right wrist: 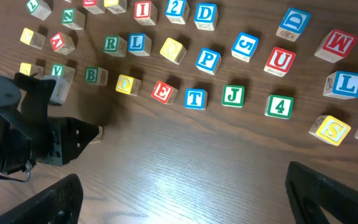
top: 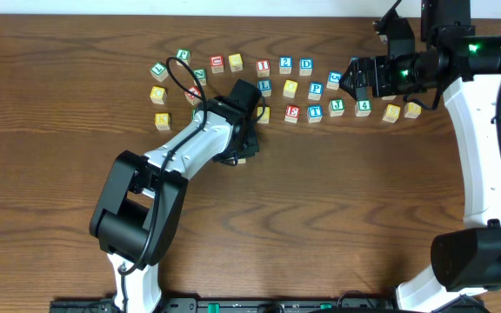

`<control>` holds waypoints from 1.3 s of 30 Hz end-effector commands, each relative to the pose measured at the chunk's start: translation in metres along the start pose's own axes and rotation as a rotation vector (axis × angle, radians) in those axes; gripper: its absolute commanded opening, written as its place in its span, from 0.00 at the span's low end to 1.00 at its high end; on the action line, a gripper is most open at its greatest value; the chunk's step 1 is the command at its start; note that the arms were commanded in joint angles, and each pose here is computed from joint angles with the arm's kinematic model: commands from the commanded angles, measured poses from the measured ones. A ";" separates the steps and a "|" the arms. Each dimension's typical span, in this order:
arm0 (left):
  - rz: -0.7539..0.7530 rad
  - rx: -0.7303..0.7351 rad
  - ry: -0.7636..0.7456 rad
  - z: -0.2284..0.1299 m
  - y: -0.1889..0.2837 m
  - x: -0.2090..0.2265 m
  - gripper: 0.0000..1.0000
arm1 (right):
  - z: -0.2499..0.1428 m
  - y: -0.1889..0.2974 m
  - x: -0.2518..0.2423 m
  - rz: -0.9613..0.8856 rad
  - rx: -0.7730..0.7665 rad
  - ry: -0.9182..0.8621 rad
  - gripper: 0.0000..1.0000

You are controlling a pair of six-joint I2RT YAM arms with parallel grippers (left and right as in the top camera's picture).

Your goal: Spell out NEURIPS

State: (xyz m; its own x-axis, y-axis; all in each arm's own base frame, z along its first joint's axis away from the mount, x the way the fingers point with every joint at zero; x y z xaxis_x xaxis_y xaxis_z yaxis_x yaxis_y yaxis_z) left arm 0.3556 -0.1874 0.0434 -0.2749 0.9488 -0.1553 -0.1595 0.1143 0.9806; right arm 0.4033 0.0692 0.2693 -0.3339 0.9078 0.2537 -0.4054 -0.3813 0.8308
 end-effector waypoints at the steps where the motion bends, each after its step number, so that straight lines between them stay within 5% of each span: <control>1: -0.004 -0.002 -0.010 0.003 0.000 0.000 0.33 | 0.004 0.004 0.007 0.015 -0.016 0.028 0.99; 17: -0.014 -0.013 -0.103 0.005 0.000 -0.002 0.33 | 0.005 0.004 0.007 0.014 -0.017 0.028 0.99; 22: -0.014 -0.013 -0.103 0.005 0.000 -0.002 0.44 | 0.005 0.004 0.007 0.014 -0.016 0.028 0.99; 35: -0.024 -0.019 -0.121 0.008 0.007 -0.006 0.45 | 0.005 0.004 0.007 0.014 -0.016 0.028 0.99; 39: -0.042 -0.044 -0.169 0.012 0.018 -0.011 0.52 | 0.005 0.004 0.007 0.014 -0.017 0.028 0.99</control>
State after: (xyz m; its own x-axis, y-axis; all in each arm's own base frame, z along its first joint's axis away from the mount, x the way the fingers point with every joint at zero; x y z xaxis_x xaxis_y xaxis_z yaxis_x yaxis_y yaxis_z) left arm 0.3563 -0.1878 0.0443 -0.1540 0.9779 -0.1413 -0.1615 0.1162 0.9800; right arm 0.4033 0.0692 0.2693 -0.3339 0.9078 0.2537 -0.4054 -0.3813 0.8308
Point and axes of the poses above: each gripper's point midway between its finger pads, its own y axis back along the fingers, its own x axis along the line the jaws close on, z = x × y, the point moved 3 cm from there along y, back along the fingers, and after that the axes turned 4 degrees about y, right-handed, at the moved point
